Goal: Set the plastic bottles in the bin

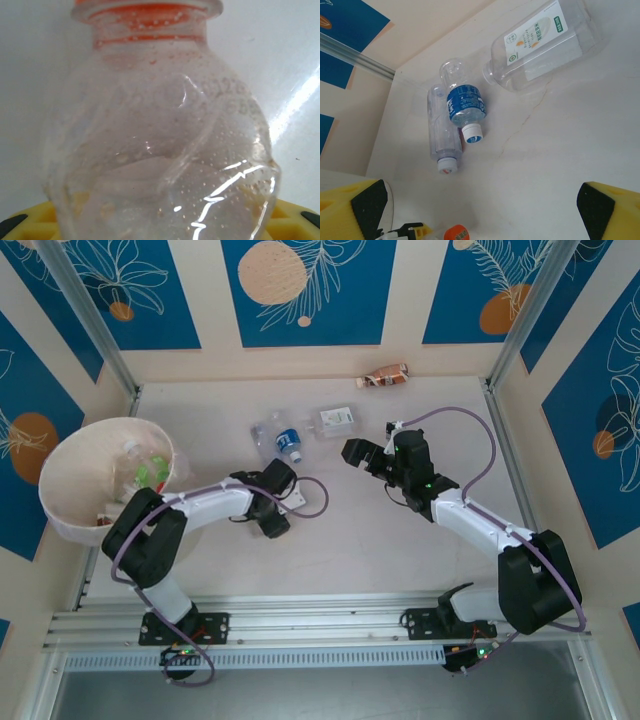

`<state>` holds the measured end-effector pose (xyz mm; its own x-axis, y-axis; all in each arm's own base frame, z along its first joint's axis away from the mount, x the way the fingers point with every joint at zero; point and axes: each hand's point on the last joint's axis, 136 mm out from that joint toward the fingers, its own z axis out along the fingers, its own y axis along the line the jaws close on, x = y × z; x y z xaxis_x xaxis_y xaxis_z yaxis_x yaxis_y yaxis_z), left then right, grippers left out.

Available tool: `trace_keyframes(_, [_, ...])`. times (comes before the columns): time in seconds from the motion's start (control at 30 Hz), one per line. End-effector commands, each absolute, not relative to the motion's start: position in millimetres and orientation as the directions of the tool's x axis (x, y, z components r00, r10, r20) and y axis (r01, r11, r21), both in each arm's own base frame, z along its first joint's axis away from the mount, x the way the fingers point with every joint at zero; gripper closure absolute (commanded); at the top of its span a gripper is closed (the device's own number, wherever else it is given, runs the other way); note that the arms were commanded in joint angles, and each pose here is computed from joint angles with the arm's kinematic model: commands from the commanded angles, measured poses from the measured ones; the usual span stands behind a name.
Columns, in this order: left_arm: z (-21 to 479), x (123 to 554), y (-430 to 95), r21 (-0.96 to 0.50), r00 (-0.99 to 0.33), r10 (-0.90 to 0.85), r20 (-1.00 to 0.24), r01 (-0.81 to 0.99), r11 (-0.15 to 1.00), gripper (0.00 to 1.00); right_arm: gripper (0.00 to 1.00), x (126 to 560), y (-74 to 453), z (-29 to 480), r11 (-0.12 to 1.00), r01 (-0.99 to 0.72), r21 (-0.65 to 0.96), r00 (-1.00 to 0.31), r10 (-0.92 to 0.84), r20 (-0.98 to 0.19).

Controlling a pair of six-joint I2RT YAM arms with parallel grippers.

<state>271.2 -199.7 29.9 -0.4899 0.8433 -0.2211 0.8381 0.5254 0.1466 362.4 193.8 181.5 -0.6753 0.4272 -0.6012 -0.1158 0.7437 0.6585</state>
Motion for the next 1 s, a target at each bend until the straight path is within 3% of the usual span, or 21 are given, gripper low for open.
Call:
trace_keyframes(0.0, [51,280,-202,0.175,-0.488,0.821,-0.295,0.817,0.549,0.77,0.0,364,194,180,0.736,-0.103,0.669,-0.684,0.436,-0.585])
trace_keyframes(0.1, [67,281,-208,0.167,-0.479,0.803,-0.354,0.812,0.559,1.0,0.0,364,194,180,0.736,-0.101,0.669,-0.685,0.436,-0.584])
trace_keyframes(0.37, [125,280,-228,0.128,-0.425,0.715,-0.555,0.806,0.578,1.0,0.0,365,196,180,0.733,-0.103,0.673,-0.688,0.436,-0.58])
trace_keyframes(0.63, [218,288,-232,0.132,-0.33,0.513,-0.793,0.729,0.672,1.0,0.01,368,199,179,0.723,-0.102,0.683,-0.701,0.435,-0.565])
trace_keyframes(0.97, [288,297,-216,0.019,-0.335,0.269,-0.903,0.594,0.804,1.0,0.0,362,206,198,0.687,-0.19,0.701,-0.682,0.421,-0.598])
